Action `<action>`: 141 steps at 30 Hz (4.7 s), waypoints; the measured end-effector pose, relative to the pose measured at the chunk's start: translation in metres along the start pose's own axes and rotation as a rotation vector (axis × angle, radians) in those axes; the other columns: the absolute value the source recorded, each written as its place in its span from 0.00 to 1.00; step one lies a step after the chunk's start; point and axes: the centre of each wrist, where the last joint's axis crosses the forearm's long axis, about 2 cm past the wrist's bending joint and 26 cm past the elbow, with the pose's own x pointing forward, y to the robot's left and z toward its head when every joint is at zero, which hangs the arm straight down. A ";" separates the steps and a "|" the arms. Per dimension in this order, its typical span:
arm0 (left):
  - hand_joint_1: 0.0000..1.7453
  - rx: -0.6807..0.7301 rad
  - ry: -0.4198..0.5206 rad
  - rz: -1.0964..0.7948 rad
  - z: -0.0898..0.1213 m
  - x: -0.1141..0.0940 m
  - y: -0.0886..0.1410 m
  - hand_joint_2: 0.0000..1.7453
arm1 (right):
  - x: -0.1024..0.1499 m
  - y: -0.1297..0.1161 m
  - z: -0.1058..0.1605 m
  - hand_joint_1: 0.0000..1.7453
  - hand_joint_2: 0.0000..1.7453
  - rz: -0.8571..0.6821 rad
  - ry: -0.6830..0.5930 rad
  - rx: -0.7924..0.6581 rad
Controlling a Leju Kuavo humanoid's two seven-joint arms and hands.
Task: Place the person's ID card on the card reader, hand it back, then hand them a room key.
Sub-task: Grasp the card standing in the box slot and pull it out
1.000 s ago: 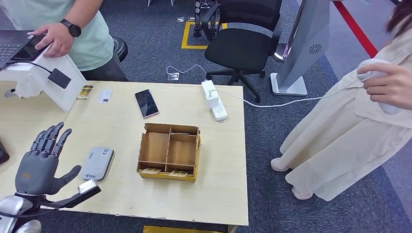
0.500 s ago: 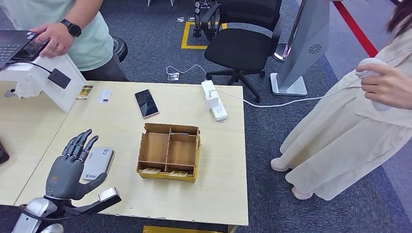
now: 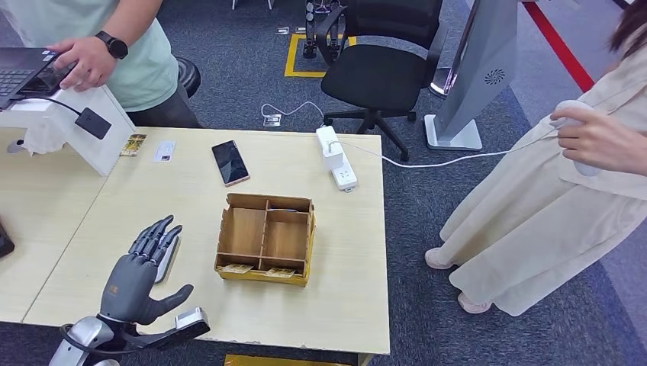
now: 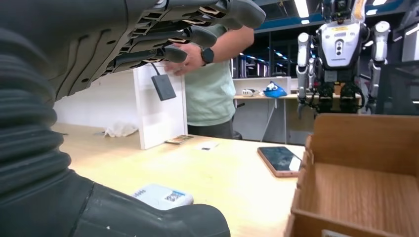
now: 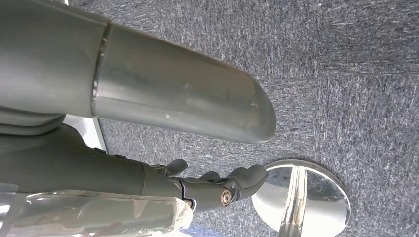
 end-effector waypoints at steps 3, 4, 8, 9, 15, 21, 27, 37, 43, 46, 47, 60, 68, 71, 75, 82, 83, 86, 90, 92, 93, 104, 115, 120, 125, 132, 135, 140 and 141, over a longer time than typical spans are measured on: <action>0.00 -0.019 -0.008 0.004 0.000 0.004 -0.006 1.00 | 0.001 0.000 0.000 0.00 0.00 -0.001 -0.001 -0.001; 0.00 -0.023 -0.010 0.006 0.000 0.005 -0.007 1.00 | 0.001 0.000 -0.001 0.00 0.00 -0.002 -0.002 -0.002; 0.00 -0.037 -0.007 0.012 -0.001 0.008 -0.014 1.00 | 0.003 -0.001 -0.001 0.00 0.00 -0.004 -0.003 -0.003; 0.00 -0.041 -0.009 0.012 -0.002 0.009 -0.015 1.00 | 0.003 -0.001 -0.001 0.00 0.00 -0.004 -0.004 -0.003; 0.00 -0.069 -0.026 0.014 -0.006 0.014 -0.026 1.00 | 0.006 -0.001 -0.002 0.00 0.00 -0.006 -0.006 -0.004; 0.00 -0.090 -0.045 0.011 -0.016 0.018 -0.035 1.00 | 0.009 -0.002 -0.004 0.00 0.00 -0.007 -0.005 -0.006; 0.00 -0.086 -0.053 -0.010 -0.030 0.018 -0.037 1.00 | 0.012 -0.003 -0.005 0.00 0.00 -0.004 -0.012 -0.006; 0.00 -0.069 -0.060 -0.019 -0.047 0.018 -0.037 1.00 | 0.014 -0.003 -0.006 0.00 0.00 0.003 -0.013 -0.003; 0.00 -0.073 -0.054 -0.023 -0.056 0.019 -0.039 1.00 | 0.015 -0.003 -0.006 0.00 0.00 0.005 -0.012 -0.002; 0.00 -0.092 -0.056 -0.019 -0.058 0.020 -0.040 1.00 | 0.015 -0.003 -0.006 0.00 0.00 0.006 -0.013 -0.002; 0.00 -0.098 -0.056 -0.017 -0.057 0.020 -0.041 1.00 | 0.015 -0.003 -0.006 0.00 0.00 0.006 -0.013 -0.002; 0.00 -0.186 -0.055 -0.026 -0.042 0.012 -0.045 1.00 | 0.015 -0.003 -0.006 0.00 0.00 0.000 -0.012 -0.004; 0.00 -0.224 -0.039 -0.050 -0.027 0.007 -0.046 1.00 | 0.015 -0.003 -0.005 0.00 0.00 -0.006 -0.012 -0.007; 0.00 -0.230 -0.038 -0.062 -0.025 0.006 -0.045 1.00 | 0.015 -0.003 -0.005 0.00 0.00 -0.006 -0.016 -0.007; 0.00 -0.233 -0.041 -0.064 -0.022 0.007 -0.045 1.00 | 0.015 -0.003 -0.005 0.00 0.00 -0.009 -0.016 -0.010; 0.00 -0.237 -0.040 -0.064 -0.021 0.007 -0.045 1.00 | 0.015 -0.003 -0.005 0.00 0.00 -0.011 -0.016 -0.012; 0.00 -0.237 -0.040 -0.064 -0.021 0.007 -0.045 1.00 | 0.015 -0.003 -0.005 0.00 0.00 -0.011 -0.016 -0.012; 0.00 -0.237 -0.040 -0.064 -0.021 0.007 -0.045 1.00 | 0.015 -0.003 -0.005 0.00 0.00 -0.011 -0.016 -0.012; 0.00 -0.236 -0.043 -0.070 -0.022 0.008 -0.045 1.00 | 0.015 -0.003 -0.006 0.00 0.00 -0.011 -0.016 -0.011; 0.00 -0.227 -0.051 -0.071 -0.027 0.011 -0.046 1.00 | 0.015 -0.003 -0.006 0.00 0.00 -0.011 -0.017 -0.011; 0.00 -0.220 -0.058 -0.068 -0.031 0.013 -0.046 1.00 | 0.015 -0.003 -0.006 0.00 0.00 -0.011 -0.017 -0.011; 0.00 -0.189 -0.070 -0.048 -0.047 0.024 -0.048 1.00 | 0.016 -0.003 -0.006 0.00 0.00 -0.012 -0.018 -0.014; 0.84 -0.203 -0.055 -0.050 -0.045 0.023 -0.053 1.00 | 0.016 -0.003 -0.006 0.00 0.00 -0.015 -0.016 -0.018; 0.89 -0.212 0.024 -0.081 -0.036 0.023 -0.058 1.00 | 0.023 0.013 0.004 0.00 0.00 -0.097 -0.010 -0.027; 0.88 -0.198 0.100 -0.093 -0.016 0.029 -0.061 1.00 | 0.044 0.051 0.031 0.00 0.00 -0.154 -0.026 0.000; 0.99 -0.194 0.092 -0.096 -0.011 0.030 -0.062 1.00 | 0.054 0.066 0.042 0.00 0.00 -0.194 -0.006 0.051; 1.00 -0.189 0.080 -0.095 -0.012 0.030 -0.061 1.00 | 0.055 0.066 0.043 0.00 0.00 -0.196 0.000 0.047; 1.00 -0.184 0.049 -0.093 -0.013 0.030 -0.060 1.00 | 0.055 0.068 0.046 0.00 0.00 -0.191 0.015 0.040; 1.00 -0.183 0.043 -0.094 -0.014 0.030 -0.060 1.00 | 0.055 0.068 0.046 0.00 0.00 -0.189 0.017 0.035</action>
